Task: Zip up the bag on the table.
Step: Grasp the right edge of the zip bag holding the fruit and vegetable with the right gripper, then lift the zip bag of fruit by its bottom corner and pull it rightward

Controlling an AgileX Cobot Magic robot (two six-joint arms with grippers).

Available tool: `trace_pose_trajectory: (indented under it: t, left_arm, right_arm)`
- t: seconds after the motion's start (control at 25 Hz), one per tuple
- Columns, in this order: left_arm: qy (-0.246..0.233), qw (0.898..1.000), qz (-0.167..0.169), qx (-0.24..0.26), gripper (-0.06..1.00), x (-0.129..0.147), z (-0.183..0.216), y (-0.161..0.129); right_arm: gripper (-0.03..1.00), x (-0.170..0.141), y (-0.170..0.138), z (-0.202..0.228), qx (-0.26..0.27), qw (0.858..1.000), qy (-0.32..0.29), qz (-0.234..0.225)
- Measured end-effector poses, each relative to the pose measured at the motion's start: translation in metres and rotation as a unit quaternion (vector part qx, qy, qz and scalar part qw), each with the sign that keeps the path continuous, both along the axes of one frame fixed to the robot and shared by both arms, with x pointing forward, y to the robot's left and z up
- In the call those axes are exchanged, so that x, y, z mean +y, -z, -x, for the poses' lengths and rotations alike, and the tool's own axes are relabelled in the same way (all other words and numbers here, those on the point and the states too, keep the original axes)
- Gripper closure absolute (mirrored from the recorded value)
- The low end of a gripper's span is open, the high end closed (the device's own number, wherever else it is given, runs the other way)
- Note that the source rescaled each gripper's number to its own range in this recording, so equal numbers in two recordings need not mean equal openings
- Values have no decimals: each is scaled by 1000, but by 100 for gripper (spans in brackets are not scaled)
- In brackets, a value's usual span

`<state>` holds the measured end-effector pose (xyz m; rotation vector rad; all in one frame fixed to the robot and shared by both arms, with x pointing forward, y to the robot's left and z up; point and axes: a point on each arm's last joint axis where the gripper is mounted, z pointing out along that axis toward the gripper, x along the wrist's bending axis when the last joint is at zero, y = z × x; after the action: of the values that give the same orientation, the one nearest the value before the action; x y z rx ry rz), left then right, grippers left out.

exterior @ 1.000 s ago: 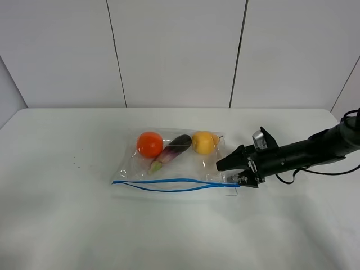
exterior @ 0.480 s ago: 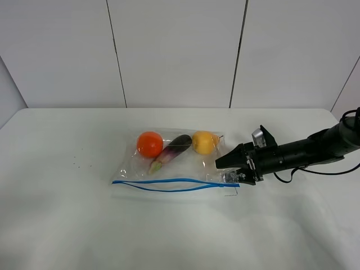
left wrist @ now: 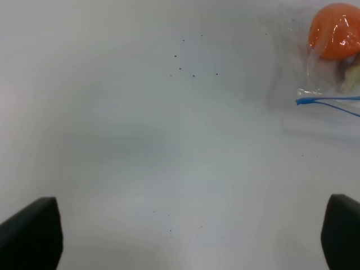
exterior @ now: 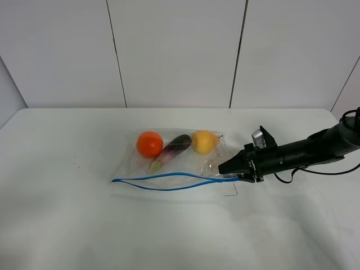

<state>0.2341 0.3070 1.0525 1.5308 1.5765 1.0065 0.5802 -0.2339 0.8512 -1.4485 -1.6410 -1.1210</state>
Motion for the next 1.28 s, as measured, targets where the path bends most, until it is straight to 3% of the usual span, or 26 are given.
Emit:
trace_pose_trajectory:
  t: [0.44, 0.84, 0.96, 1.16, 1.28]
  left_arm:
    - [0, 1000, 0, 0, -6, 0, 0, 0]
    - [0, 1000, 0, 0, -6, 0, 0, 0]
    - [0, 1000, 0, 0, -6, 0, 0, 0]
    - [0, 1000, 0, 0, -6, 0, 0, 0]
    - [0, 1000, 0, 0, -6, 0, 0, 0]
  right_arm:
    - [53, 0, 0, 0, 0, 1000, 0, 0]
    - [63, -1, 1, -3, -2, 1000, 16, 5]
    - [71, -1, 1, -3, -2, 1000, 16, 5]
    - [95, -1, 1, -3, -2, 1000, 16, 6]
    - [97, -1, 2, -3, -3, 1000, 18, 10]
